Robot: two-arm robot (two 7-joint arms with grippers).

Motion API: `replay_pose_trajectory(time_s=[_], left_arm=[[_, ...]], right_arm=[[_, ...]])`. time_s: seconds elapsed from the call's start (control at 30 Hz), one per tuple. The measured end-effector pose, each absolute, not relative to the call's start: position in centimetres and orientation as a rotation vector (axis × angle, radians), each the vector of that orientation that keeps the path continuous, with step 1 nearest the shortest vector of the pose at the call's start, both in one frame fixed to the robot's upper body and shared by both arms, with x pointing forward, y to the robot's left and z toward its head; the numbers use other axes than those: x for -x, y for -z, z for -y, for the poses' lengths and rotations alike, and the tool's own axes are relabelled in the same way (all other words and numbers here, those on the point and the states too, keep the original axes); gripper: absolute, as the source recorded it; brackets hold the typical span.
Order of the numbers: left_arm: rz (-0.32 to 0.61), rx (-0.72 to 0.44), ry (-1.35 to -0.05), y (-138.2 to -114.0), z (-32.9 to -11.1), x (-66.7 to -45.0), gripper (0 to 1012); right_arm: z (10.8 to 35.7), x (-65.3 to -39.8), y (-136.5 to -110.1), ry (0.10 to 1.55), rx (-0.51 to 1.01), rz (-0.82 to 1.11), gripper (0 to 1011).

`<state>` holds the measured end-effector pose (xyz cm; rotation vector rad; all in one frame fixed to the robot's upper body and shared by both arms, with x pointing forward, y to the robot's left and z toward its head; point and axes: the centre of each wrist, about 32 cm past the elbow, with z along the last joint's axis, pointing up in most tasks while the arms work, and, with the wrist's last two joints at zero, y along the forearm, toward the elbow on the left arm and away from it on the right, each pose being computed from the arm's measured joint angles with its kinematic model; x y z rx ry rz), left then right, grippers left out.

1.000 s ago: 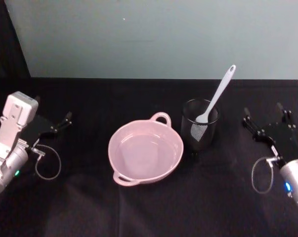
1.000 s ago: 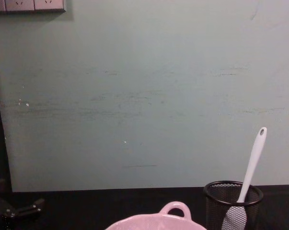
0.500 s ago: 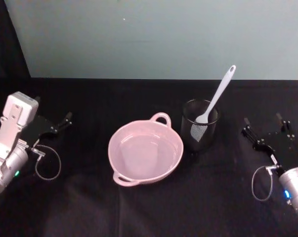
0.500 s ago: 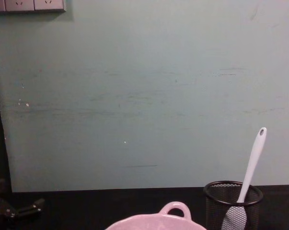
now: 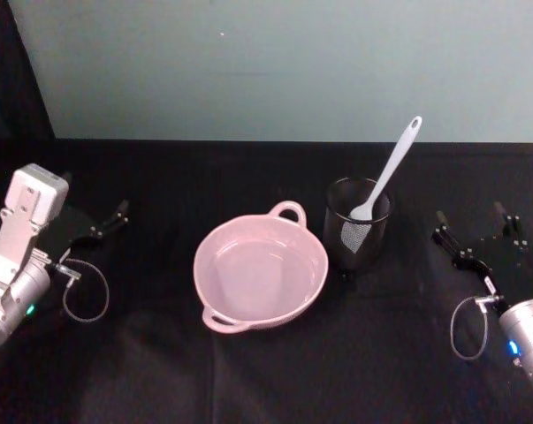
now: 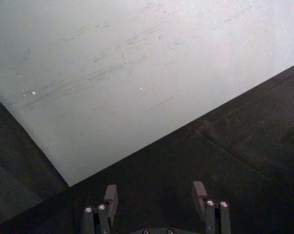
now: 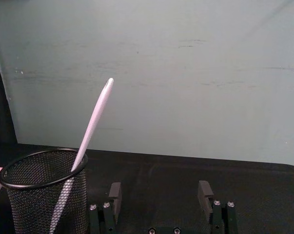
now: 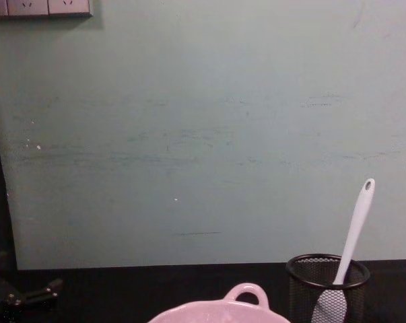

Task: Use the one hand to pick up the spoon and stir the clear water in the bowl.

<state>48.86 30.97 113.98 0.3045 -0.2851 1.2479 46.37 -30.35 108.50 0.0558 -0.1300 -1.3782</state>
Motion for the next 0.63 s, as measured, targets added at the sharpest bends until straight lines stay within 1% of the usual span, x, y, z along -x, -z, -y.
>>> replay_pose_trajectory(time_s=[0.63], left_arm=[[0.285, -0.304, -1.248, -113.98, -30.97, -48.86, 1011]], right_arm=[[30.35, -46.33, -108.51, 1.379, -0.054, 0.133, 1004]])
